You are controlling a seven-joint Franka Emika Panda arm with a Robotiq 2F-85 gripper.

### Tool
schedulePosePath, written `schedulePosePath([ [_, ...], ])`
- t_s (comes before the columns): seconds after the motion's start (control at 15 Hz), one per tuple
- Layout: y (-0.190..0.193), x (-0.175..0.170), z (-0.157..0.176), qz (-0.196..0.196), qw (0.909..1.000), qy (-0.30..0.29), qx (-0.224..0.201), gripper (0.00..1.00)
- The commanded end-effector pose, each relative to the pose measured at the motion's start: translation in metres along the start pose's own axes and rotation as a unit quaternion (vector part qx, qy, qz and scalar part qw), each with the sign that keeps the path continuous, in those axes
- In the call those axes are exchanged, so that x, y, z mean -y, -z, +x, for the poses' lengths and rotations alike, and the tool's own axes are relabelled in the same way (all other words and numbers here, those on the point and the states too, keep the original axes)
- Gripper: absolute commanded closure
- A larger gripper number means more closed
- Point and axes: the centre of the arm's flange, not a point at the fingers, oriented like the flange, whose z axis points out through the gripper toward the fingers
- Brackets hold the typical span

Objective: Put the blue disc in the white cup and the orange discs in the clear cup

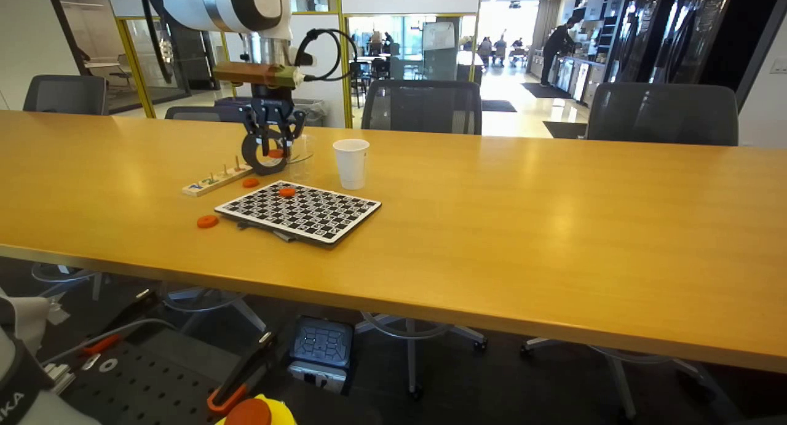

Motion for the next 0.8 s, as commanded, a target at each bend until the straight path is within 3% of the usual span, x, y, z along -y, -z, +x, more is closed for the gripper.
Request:
schedulePosePath([
  [0.0, 0.032, 0.008, 0.033, 0.009, 0.9998, 0.018, 0.000, 0.78],
  [0.73, 0.027, 0.017, 0.098, 0.014, 0.9966, 0.082, 0.000, 0.78],
])
